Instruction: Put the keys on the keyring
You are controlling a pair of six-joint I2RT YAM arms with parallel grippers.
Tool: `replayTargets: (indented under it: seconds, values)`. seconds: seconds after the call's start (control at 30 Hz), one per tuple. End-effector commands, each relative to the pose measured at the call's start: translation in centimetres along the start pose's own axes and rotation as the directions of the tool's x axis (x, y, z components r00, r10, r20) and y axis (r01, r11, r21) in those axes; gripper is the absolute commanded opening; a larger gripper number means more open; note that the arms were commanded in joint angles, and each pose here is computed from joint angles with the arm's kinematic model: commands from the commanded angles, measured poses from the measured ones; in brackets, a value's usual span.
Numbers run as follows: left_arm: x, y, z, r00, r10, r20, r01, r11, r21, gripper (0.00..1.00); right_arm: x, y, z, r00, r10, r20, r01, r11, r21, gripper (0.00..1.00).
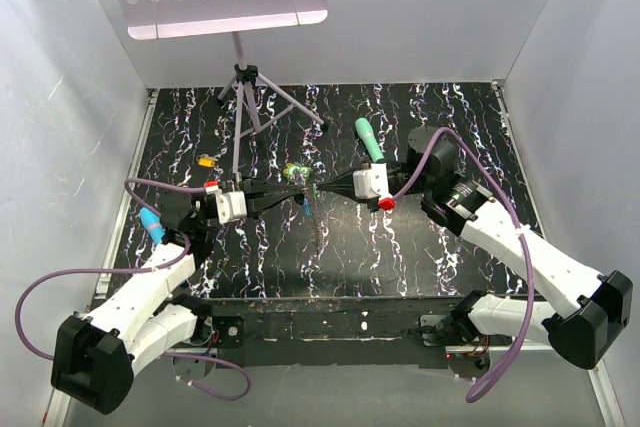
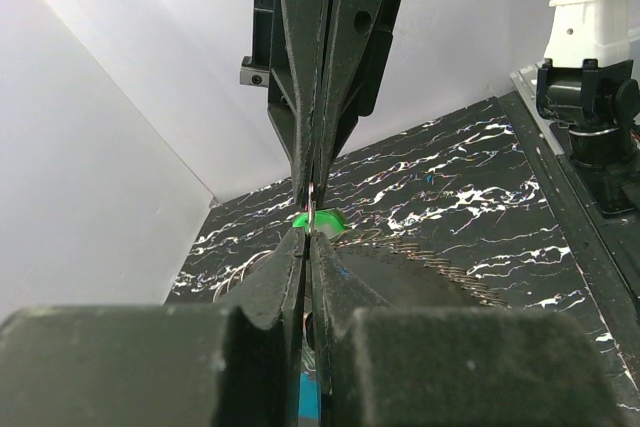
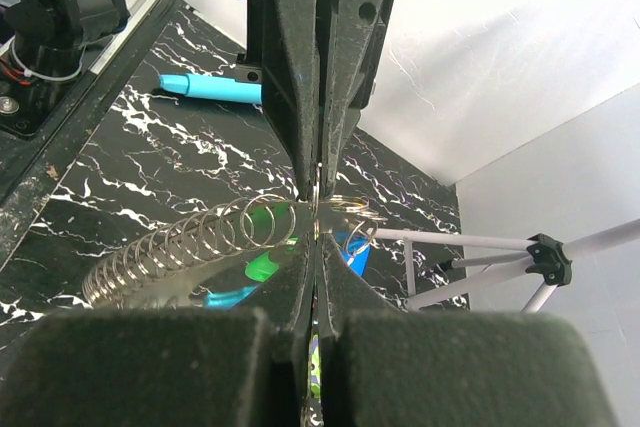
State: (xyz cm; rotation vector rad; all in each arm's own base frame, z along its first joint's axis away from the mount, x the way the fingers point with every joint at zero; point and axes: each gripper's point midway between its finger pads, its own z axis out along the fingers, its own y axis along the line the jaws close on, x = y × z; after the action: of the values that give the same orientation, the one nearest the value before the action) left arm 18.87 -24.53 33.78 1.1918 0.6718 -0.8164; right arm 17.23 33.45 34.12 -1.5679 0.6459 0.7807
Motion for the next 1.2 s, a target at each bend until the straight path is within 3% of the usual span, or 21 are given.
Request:
replayTargets:
  seconds: [0.0,1.17]
  values:
    - [-1.04,0.45,0.0,0.999,0.047,0.016,-0.047,0.999,-0.025,0.0,-3.29,-1.83,-0.24,0.995,-0.082,0.064,0.08,0.996,0.038,0.01]
    - [-1.24,0.56,-0.08,0.998,0.053,0.022,-0.052,0.998,-0.04,0.0,-3.51,-1.62,0.09,0.994,-0.075,0.083,0.074,0.997,0.016,0.01]
